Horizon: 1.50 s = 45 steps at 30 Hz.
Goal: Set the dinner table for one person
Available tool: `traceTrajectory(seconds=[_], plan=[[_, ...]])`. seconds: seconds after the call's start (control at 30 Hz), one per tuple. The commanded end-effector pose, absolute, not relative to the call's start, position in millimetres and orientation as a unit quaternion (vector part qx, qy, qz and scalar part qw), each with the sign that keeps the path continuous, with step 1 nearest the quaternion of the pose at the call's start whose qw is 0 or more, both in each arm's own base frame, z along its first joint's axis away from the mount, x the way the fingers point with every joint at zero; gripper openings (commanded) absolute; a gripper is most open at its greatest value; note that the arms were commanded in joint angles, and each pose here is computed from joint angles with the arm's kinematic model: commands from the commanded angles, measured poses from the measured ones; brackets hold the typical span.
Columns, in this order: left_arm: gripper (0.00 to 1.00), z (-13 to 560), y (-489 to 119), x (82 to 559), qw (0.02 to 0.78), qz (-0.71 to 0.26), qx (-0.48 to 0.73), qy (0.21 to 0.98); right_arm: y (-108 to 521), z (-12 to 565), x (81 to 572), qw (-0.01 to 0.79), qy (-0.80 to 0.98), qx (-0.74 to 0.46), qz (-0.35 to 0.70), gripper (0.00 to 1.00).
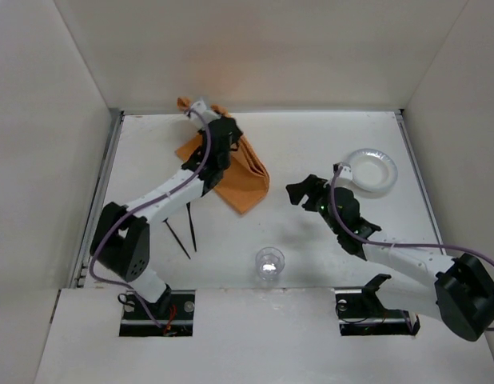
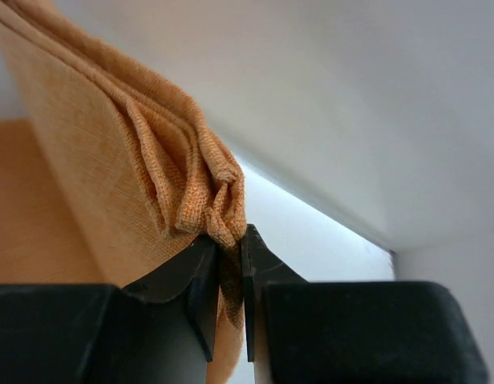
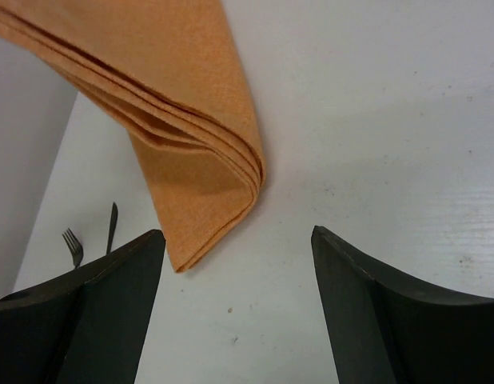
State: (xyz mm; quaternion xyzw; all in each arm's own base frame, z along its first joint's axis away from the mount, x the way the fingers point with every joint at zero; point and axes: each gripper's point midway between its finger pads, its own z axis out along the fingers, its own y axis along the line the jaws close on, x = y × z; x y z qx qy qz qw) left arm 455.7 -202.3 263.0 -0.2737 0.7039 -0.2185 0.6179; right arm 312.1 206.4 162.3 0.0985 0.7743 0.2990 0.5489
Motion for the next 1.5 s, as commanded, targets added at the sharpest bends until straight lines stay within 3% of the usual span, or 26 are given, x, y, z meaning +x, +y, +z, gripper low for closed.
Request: traceTrajectory(seconds=[0.0,0.13,0.3,0.43,0.53,0.7,0.8,0.9,1.13,1.37,1.47], plan=[[0.04,298.5,-307.6,457.1,0.632,-0.282,-0.123,0.711,190.7,185.6,316.6,0.585,0.735,0.150,0.308,0.80],[0.13,286.3,-416.9,457.9,0.584,-0.360,-0.012,0.727,177.7,192.5,315.0,0.604,0.718,0.179,0.296,0.78],[0.46,278.4,-459.8,460.2,0.546,-0.375,0.019,0.749,178.7,192.6,312.6,0.605,0.719,0.174,0.293,0.75],[0.52,292.5,-421.5,453.5,0.569,-0.346,-0.002,0.746,178.4,195.6,310.6,0.607,0.717,0.172,0.297,0.74],[0.52,281.8,-356.2,440.7,0.578,-0.307,-0.053,0.754,178.5,196.4,310.3,0.608,0.717,0.168,0.297,0.69],[0.48,196.6,-248.7,405.8,0.544,-0.216,-0.168,0.794,178.4,186.9,315.1,0.599,0.729,0.164,0.287,0.41],[0.48,138.5,-203.8,374.5,0.500,-0.188,-0.236,0.812,179.3,180.8,317.5,0.593,0.736,0.165,0.281,0.36],[0.48,102.2,-193.9,346.1,0.456,-0.205,-0.277,0.821,178.2,177.6,319.0,0.591,0.739,0.169,0.277,0.39],[0.51,76.9,-208.9,307.6,0.407,-0.230,-0.290,0.835,177.6,174.9,321.1,0.590,0.742,0.165,0.273,0.60],[0.52,49.2,-220.0,291.0,0.374,-0.220,-0.289,0.853,181.1,172.2,322.0,0.585,0.746,0.160,0.275,0.69],[0.46,40.1,-229.2,288.8,0.355,-0.222,-0.281,0.864,175.6,169.0,324.5,0.585,0.746,0.168,0.269,0.71]])
